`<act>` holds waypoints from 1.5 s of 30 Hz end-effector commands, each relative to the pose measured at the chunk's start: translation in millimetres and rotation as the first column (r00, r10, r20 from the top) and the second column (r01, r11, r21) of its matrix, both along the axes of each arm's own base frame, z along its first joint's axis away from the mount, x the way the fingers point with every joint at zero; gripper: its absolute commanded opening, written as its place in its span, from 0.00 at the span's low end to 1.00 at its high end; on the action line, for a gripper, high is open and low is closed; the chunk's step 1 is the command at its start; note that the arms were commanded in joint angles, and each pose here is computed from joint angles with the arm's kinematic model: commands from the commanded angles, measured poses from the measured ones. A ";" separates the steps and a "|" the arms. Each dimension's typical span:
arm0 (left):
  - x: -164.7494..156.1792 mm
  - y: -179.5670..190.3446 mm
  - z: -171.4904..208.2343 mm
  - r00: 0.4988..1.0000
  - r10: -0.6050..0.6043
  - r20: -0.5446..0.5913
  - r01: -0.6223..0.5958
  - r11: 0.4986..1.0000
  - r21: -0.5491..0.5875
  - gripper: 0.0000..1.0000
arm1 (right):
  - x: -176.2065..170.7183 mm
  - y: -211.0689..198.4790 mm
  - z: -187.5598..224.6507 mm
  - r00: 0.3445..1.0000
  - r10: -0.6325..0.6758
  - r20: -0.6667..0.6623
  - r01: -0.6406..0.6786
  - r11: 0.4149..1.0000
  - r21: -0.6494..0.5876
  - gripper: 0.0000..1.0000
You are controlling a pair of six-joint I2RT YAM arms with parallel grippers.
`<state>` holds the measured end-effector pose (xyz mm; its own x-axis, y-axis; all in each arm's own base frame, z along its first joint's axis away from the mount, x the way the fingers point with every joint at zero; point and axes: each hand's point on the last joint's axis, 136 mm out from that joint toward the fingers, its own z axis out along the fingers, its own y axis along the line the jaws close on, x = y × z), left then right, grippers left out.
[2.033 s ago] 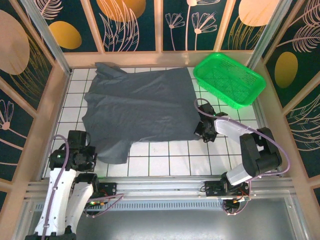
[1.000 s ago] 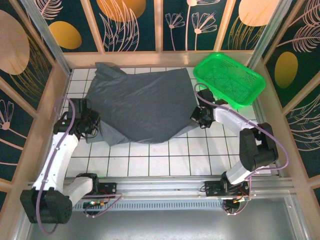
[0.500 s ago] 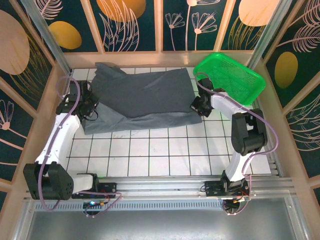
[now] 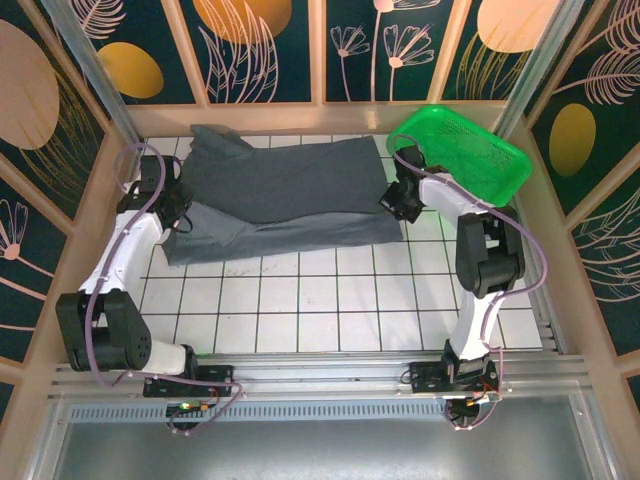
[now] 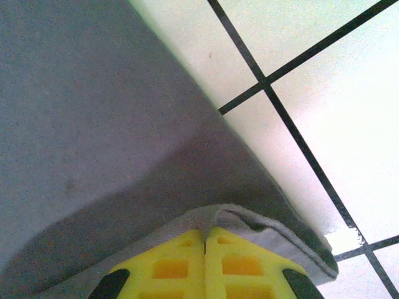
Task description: Fold and stack the t-shirts
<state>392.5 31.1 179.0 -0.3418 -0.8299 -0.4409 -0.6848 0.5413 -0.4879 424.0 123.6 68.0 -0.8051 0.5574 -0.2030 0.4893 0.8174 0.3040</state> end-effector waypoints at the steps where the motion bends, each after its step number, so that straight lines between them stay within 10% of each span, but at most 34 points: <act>1: 18.3 9.3 17.8 0.998 0.000 0.067 -0.003 0.999 0.046 0.00 | 4.3 -4.7 0.7 0.999 -0.031 -0.019 0.031 1.000 -0.002 0.00; 26: 69.0 12.2 -22.7 0.995 -0.091 0.028 0.088 0.993 0.079 0.00 | 39.8 -4.4 -7.8 1.000 -0.031 -0.003 0.031 0.999 -0.015 0.00; 28: 73.9 15.5 -20.6 0.995 -0.102 0.023 0.099 0.990 0.103 0.00 | 44.2 -6.3 -2.0 1.000 -0.023 0.016 0.024 0.999 -0.023 0.14; 32: 67.6 25.7 -11.8 0.996 -0.093 -0.009 0.093 0.984 0.150 0.65 | 48.6 -12.0 27.2 0.995 0.002 0.095 0.003 0.998 -0.061 0.51; 34: 57.8 26.0 -10.1 0.995 -0.094 -0.035 0.098 0.983 0.153 0.70 | 44.1 -18.8 41.7 0.992 0.005 0.126 0.006 0.996 -0.090 0.55; 38: 22.9 17.1 -25.5 0.992 -0.096 -0.077 0.103 0.990 0.097 0.64 | 17.2 -16.9 48.6 0.988 0.042 0.146 -0.027 0.994 -0.102 0.52; 45: -32.3 3.5 -97.2 0.978 -0.071 -0.194 0.056 0.995 -0.081 0.25 | -20.6 18.3 12.1 0.981 0.156 0.113 -0.148 0.986 -0.076 0.16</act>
